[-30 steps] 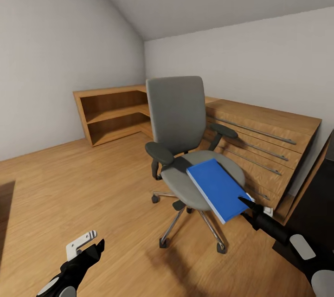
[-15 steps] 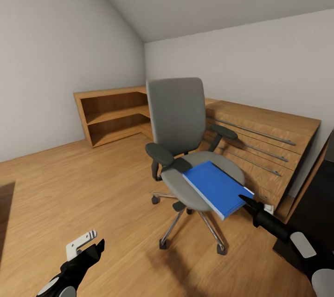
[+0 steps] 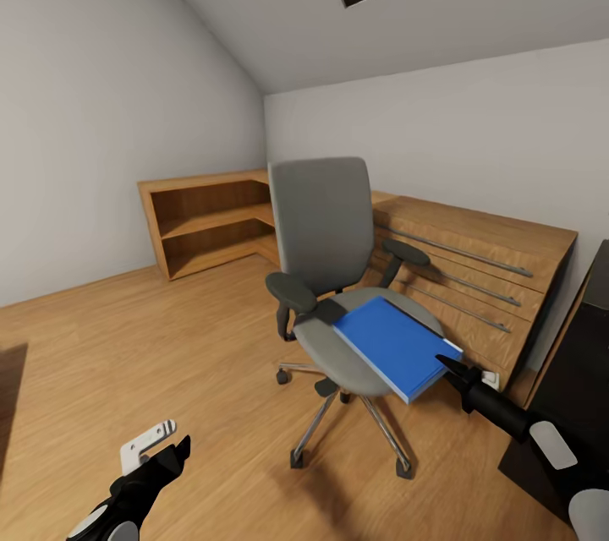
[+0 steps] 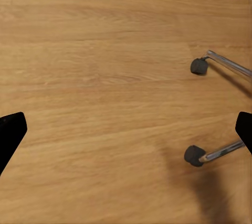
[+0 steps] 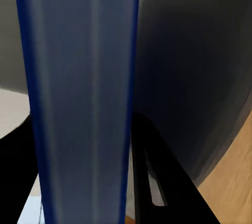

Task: In the bedroom, organize the workspace by keeping the computer under the desk, ensuring the monitor is on the desk, placing the keyboard on the desk next to the monitor, placing the mouse on the desk next to the keyboard, moving the folder from the swivel chair onto the desk next to the mouse, stacking the notebook on top of the folder with the pen on top of the notebook, and positioning the swivel chair next to the desk.

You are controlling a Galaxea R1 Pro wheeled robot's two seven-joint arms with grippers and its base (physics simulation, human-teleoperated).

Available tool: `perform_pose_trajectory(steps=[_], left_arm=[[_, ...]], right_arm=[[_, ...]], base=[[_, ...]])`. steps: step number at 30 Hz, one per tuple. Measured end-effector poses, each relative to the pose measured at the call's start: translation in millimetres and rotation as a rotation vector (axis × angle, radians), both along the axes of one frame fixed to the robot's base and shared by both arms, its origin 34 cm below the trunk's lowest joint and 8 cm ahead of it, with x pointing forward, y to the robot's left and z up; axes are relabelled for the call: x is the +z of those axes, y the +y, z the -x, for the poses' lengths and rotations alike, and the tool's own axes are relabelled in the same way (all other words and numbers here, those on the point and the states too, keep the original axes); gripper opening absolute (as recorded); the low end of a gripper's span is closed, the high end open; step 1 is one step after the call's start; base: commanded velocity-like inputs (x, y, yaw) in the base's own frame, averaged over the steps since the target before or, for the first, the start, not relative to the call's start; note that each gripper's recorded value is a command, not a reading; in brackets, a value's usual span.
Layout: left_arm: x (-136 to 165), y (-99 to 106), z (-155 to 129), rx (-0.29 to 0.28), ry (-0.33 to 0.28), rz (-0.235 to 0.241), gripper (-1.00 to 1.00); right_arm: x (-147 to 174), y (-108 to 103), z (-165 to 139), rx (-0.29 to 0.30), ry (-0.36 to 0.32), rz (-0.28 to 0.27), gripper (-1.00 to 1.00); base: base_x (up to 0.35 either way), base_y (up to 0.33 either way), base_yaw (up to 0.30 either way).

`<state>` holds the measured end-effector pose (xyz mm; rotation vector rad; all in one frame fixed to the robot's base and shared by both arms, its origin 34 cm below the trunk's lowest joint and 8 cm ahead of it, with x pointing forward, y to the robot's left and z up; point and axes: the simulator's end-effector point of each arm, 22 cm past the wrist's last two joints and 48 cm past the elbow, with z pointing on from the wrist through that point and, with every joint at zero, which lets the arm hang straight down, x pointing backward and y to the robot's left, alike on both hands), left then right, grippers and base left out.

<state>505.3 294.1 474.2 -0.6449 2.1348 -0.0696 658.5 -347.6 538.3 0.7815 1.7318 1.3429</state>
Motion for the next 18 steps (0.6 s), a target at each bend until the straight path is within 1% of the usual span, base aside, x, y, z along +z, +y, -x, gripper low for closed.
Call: perform_pose_trajectory(steps=[10, 15, 17, 18], left_arm=[[22, 0, -5, 0.002, 0.004, 0.0, 1.0], [32, 1, -8, 0.003, 0.005, 0.0, 1.0], [37, 1, -9, 0.003, 0.005, 0.0, 1.0], [39, 1, -10, 0.003, 0.005, 0.0, 1.0]], right_arm=[[23, 0, -6, 0.0, -0.001, 0.0, -1.0], [46, -2, -13, 0.001, -0.031, 0.014, -1.0], [64, -3, -19, 0.002, -0.065, 0.032, -1.0], [69, -3, -20, 0.003, -0.07, 0.038, -1.0]], base=[[-0.01, 0.0, 0.0], [-0.267, 0.0, 0.0], [-0.321, 0.0, 0.0], [-0.329, 0.0, 0.0]])
